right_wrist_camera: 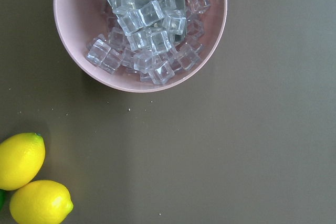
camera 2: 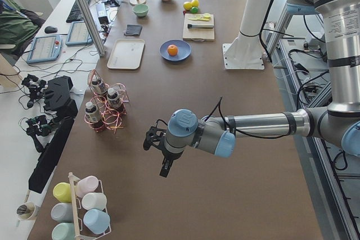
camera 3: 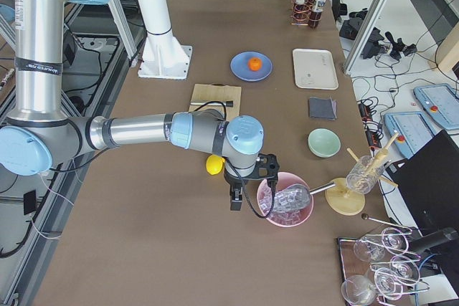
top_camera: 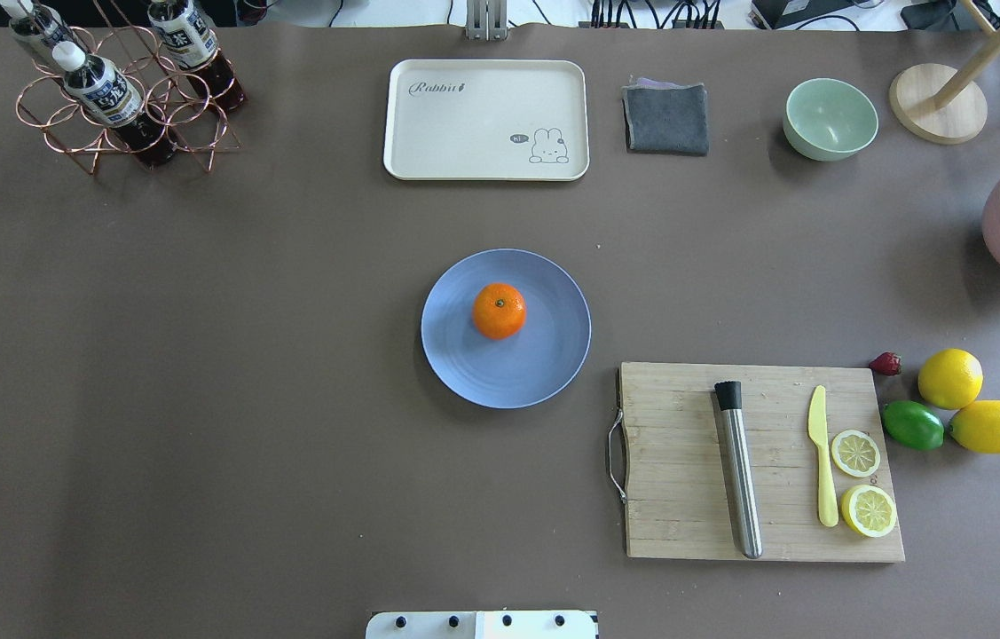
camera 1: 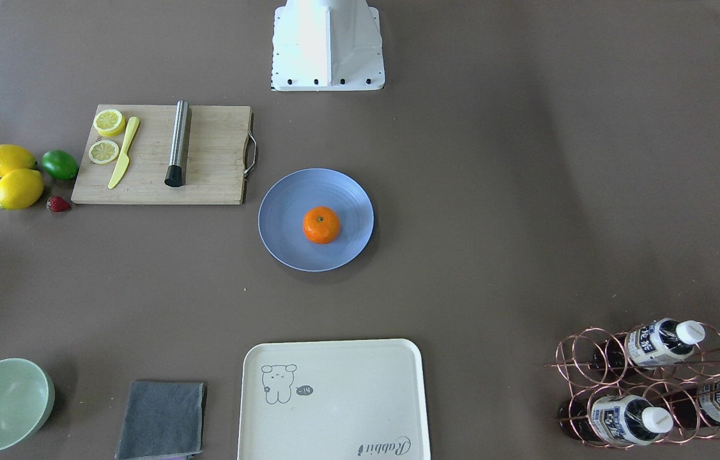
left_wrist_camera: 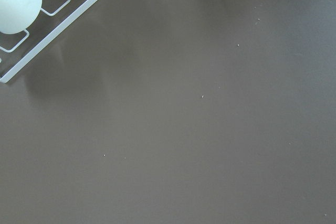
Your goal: Pick orange to plate
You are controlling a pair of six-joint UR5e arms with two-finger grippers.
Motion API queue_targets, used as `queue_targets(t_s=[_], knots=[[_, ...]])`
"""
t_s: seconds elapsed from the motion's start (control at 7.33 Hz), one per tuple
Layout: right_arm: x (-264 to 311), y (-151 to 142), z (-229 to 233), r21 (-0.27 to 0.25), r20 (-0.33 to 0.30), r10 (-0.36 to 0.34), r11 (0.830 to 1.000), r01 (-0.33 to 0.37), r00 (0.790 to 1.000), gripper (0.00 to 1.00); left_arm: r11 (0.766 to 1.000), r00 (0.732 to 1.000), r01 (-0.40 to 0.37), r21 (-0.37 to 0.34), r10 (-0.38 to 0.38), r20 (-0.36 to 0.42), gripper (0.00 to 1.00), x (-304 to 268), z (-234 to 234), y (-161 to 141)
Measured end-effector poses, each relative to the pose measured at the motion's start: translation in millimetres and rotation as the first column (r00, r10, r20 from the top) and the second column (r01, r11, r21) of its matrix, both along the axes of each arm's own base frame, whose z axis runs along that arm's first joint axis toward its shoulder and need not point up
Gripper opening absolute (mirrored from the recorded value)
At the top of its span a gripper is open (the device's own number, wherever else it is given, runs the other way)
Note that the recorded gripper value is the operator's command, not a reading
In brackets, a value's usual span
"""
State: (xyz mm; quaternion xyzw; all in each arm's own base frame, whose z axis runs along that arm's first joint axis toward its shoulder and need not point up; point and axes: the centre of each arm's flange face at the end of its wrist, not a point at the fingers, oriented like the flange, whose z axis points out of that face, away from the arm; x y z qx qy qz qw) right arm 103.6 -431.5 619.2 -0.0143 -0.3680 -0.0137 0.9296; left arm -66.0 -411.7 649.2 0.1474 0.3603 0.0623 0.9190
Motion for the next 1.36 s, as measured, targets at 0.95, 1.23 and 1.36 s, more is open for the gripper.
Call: queue_targets(t_s=[0.95,1.23,1.36], knots=[[-9.6,-15.8,3.9,0.005,0.004,0.038,0.999,-0.038,0.999,1.00,1.000,1.000,0.013,-0.029,-0.013,0.000,0.98,-4.4,-38.6,-16.7],[-9.7,-16.5,0.6,0.013,0.004,0.038,0.999,-0.038,0.999,1.00,1.000,1.000,0.014,-0.028,-0.014,0.004,0.98,-4.7,-38.1,-19.7],[-9.7,-17.1,-0.7,0.016,0.004,0.037,0.999,-0.037,0.999,1.00,1.000,1.000,0.014,-0.026,-0.014,0.005,0.98,-4.8,-39.0,-21.2]])
